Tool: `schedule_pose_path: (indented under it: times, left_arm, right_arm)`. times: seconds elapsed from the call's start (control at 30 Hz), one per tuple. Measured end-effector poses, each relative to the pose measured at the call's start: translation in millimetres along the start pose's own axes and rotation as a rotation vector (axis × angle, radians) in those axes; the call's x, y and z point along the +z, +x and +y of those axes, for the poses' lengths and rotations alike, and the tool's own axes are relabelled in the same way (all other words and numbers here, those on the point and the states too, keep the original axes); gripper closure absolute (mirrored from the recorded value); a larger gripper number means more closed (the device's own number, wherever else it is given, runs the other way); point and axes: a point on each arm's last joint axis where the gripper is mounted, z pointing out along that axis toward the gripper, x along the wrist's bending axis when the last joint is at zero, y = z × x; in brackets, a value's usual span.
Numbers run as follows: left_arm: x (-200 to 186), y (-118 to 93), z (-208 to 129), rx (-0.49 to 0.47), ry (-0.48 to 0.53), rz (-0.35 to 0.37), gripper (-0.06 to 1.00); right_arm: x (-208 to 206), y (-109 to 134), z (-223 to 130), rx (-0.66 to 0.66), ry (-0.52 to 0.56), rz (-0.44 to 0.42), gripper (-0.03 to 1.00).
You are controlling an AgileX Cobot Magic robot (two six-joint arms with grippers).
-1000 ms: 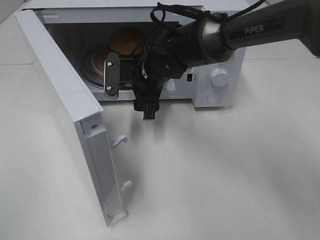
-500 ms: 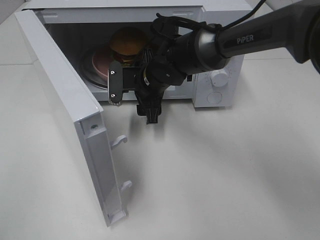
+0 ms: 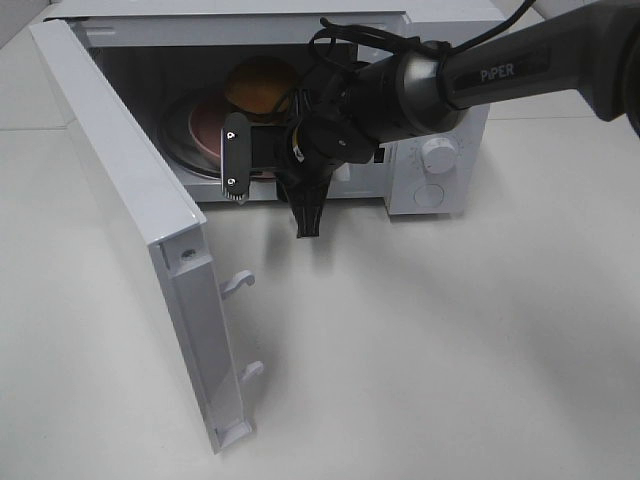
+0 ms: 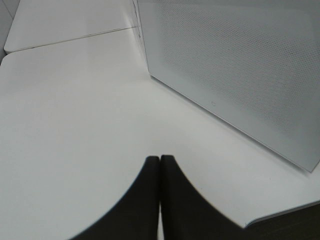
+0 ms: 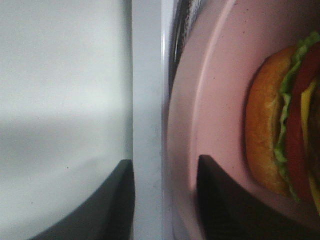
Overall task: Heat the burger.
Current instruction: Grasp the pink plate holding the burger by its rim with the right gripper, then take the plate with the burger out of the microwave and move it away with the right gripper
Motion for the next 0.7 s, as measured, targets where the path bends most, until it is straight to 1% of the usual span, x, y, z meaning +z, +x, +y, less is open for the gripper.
schedule_pose_path:
  times: [0.03,0.07,0.1,0.13,0.17,0.2,0.23,0.27,0.37,0.7]
  left_arm:
    - [0.0,0.0,0.0,0.000,0.000,0.000,0.94]
    - [0.0,0.0,0.0,0.000,0.000,0.000,0.94]
    - [0.0,0.0,0.0,0.000,0.000,0.000,0.94]
    - [0.0,0.0,0.0,0.000,0.000,0.000,0.94]
    - [0.0,0.0,0.0,0.000,0.000,0.000,0.94]
    - [0.0,0.0,0.0,0.000,0.000,0.000,0.94]
    - [0.0,0.0,0.0,0.000,0.000,0.000,0.94]
    - [0.0,0.0,0.0,0.000,0.000,0.000,0.94]
    - [0.0,0.0,0.0,0.000,0.000,0.000,0.94]
    - [0.0,0.0,0.0,0.000,0.000,0.000,0.94]
  right_arm:
    - [-0.4,-0.4,0.1,0.000,-0.001,-0.001,0.67]
    - [-0.4,-0.4,0.1,0.000,-0.001,-0.001,0.67]
    - [-0.4,-0.5,0.1,-0.004,-0.001,-0.003,0.75]
    - [-0.4,-0.9,0.3,-0.004,-0.002,-0.005,0.80]
    - [-0.4,-0.9,0.3,-0.004,-0.002,-0.005,0.80]
    - [-0.5,-1.4,0.3,-0.013,-0.002,-0.007,0.86]
    - [-0.5,-1.4,0.3,-0.013,-0.002,-0.007,0.86]
    - [-0.7,-0.6,0.7,-0.013,0.003,-0.003,0.91]
    - [-0.3,1.4,0.5,-0.011,0.012,0.008,0.93]
    - [-1.3,2.3,0.4,-0.032,0.026,0.018,0.93]
